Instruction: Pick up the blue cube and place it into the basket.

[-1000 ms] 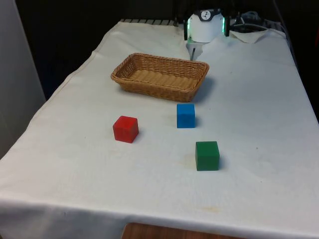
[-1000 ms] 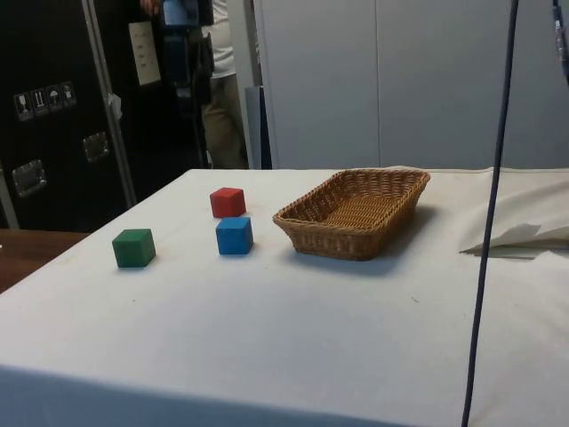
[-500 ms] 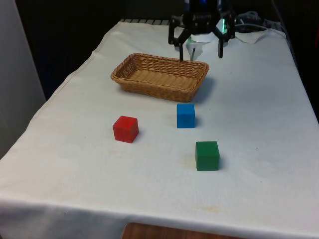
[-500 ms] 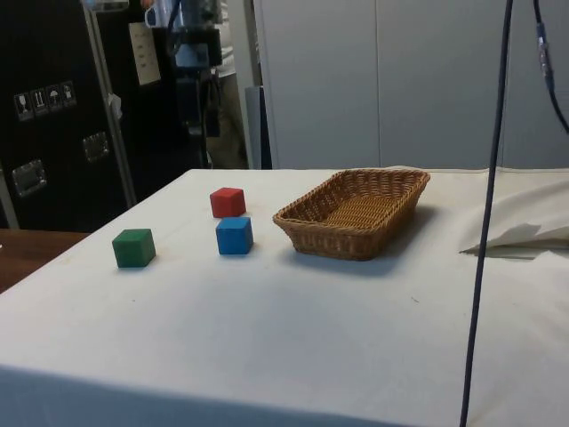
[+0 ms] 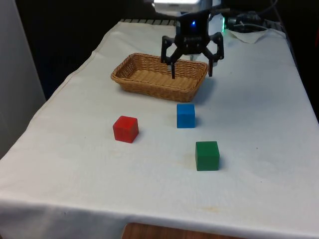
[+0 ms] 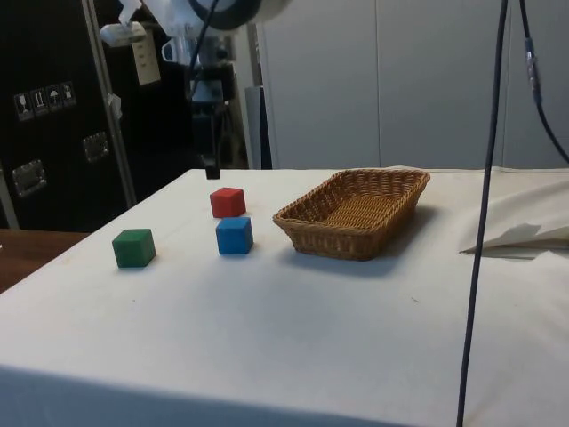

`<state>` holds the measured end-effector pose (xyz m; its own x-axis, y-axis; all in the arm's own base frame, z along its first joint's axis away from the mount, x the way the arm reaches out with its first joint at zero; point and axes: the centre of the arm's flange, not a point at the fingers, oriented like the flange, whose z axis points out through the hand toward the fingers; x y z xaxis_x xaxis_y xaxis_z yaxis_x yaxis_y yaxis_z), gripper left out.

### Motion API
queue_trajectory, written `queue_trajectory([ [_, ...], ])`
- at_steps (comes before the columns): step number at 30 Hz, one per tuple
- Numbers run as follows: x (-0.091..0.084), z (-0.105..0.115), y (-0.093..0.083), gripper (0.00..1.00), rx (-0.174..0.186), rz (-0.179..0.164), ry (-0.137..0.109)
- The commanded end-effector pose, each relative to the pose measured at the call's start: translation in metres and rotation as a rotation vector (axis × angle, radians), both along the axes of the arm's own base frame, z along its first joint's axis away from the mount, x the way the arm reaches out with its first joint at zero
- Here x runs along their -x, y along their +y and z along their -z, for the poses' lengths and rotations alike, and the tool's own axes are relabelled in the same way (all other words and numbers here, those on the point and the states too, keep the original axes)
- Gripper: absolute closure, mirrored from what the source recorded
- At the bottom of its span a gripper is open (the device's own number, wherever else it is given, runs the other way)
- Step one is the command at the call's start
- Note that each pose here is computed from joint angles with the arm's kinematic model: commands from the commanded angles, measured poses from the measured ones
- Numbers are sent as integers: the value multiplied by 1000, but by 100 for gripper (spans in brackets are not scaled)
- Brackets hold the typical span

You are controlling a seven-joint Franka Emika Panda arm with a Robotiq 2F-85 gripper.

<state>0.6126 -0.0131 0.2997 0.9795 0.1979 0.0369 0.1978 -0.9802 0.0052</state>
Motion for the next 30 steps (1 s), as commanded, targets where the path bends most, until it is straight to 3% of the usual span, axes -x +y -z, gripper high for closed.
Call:
queue_trajectory([
  [1,0,5,-3,0,2,1,-9],
  [8,-2,27,-18,0,15,13,-6],
  [22,-2,32,-18,0,14,16,2],
  [30,-5,54,-24,0,-26,31,10],
])
